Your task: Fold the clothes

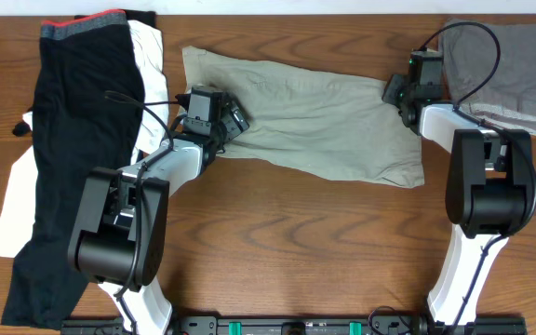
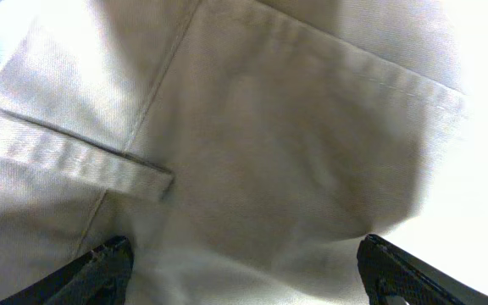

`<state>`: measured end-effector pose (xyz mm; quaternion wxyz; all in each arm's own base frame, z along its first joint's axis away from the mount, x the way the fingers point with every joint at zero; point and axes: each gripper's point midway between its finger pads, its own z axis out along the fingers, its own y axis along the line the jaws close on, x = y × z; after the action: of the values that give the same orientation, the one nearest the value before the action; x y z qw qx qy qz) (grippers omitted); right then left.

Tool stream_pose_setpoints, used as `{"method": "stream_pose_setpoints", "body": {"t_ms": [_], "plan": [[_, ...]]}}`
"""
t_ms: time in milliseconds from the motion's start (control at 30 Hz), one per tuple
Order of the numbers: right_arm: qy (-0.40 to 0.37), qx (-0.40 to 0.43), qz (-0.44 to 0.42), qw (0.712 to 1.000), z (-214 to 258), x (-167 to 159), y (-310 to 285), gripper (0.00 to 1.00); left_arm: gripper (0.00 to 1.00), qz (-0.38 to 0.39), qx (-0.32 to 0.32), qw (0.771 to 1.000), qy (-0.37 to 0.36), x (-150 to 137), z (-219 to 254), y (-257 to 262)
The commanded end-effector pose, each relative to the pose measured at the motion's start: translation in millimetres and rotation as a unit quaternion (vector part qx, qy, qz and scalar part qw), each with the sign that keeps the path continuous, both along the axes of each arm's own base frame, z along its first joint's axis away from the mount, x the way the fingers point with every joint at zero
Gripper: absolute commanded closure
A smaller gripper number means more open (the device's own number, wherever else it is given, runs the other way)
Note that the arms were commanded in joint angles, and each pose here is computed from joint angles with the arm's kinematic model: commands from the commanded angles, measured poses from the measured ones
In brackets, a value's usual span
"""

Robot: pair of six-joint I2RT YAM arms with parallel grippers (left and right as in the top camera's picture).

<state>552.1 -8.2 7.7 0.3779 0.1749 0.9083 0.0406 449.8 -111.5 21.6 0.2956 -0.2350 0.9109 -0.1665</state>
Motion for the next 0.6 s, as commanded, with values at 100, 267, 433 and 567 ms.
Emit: {"method": "stream_pose_setpoints", "body": {"t_ms": [100,267,433,567], "plan": [[-0.050,0.008,0.017,0.999,97.2,-4.6,0.8,0.59,0.13,-0.103,0.054,0.992,-0.044,5.8,30.1,-1.9],[-0.017,0.013,0.025,0.999,148.6,-50.8,4.3,0.32,0.12,-0.144,0.102,0.983,-0.051,-10.6,74.7,15.4],[0.066,0.038,0.067,0.995,126.1,-85.8,20.1,0.30,0.01,-0.175,0.148,0.972,-0.052,-19.9,88.3,39.3],[0.113,0.044,0.101,0.987,105.2,-103.0,28.4,0.29,0.02,-0.170,0.173,0.967,-0.072,-7.1,92.3,62.9]]}}
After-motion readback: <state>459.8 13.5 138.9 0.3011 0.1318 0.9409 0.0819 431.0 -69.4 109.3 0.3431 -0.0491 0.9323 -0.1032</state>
